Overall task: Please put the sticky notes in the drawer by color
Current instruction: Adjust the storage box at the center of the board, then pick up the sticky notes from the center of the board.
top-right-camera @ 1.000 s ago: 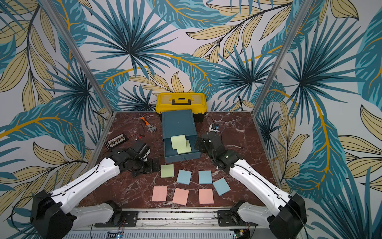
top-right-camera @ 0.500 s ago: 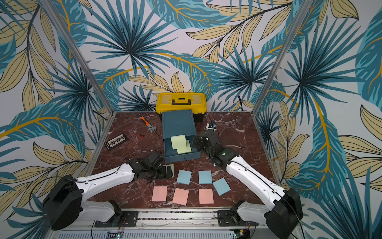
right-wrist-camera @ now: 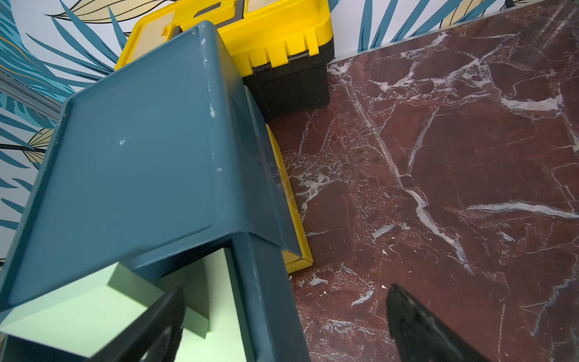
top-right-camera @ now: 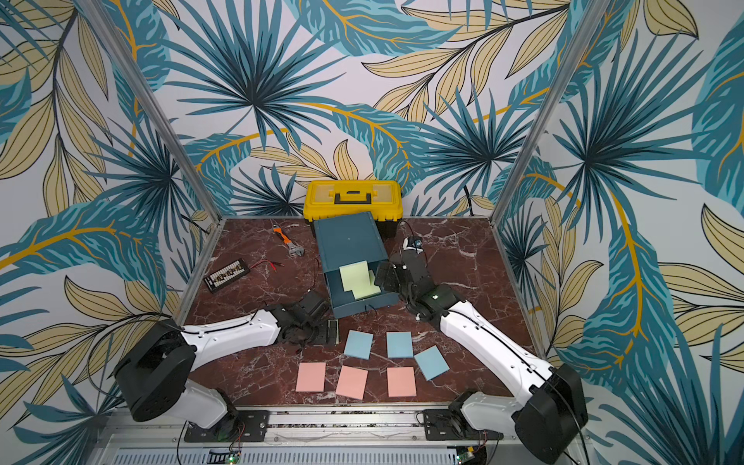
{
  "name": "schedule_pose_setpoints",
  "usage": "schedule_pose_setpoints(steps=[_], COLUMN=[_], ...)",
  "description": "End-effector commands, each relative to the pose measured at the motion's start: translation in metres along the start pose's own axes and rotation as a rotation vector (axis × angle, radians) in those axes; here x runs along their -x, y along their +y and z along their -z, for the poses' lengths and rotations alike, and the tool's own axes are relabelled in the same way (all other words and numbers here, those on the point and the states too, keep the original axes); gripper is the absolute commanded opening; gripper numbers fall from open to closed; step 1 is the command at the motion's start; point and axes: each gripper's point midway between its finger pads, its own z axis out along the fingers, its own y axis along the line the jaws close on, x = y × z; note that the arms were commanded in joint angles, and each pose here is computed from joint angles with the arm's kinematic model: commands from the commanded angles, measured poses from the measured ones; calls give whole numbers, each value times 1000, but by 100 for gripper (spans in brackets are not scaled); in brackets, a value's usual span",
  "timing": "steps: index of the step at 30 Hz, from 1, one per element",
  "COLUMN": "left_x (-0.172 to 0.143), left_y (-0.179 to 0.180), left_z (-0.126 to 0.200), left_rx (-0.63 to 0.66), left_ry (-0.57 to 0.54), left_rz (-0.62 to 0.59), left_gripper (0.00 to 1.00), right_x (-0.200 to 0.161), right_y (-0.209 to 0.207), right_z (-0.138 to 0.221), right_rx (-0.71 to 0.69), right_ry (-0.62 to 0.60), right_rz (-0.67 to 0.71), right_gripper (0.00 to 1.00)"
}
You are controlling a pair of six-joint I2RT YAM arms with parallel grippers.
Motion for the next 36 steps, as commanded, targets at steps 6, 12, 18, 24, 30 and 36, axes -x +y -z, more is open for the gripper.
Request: schedule_pose_setpoints(steps=[6,12,18,24,30,36], left_x=[6,10,11,7,0,-6], left_y=[-14,-17,-7,1,8,12], left_z=[0,-4,-14,-20,-24,-24], left_rx=[-40,-15,85,133,179,183], left_ry=[-12,-4,21,46,83,96], left_rz=[14,1,-5,10,19,21], left_gripper=[100,100,100,100,97,87], right_x=[-7,-5,-3,-5,-6,-10], right_y=[-4,-8,-12,-15,-16,-18], right_z=[-5,-5,-4,-5,-6,-7], right_rx=[-1,-8,-16,-23,-26,-32], right_ry=[20,17,15,18,22,28], right_rz=[6,4,-1,-2,-10,-18], right_gripper=[99,99,99,99,99,99])
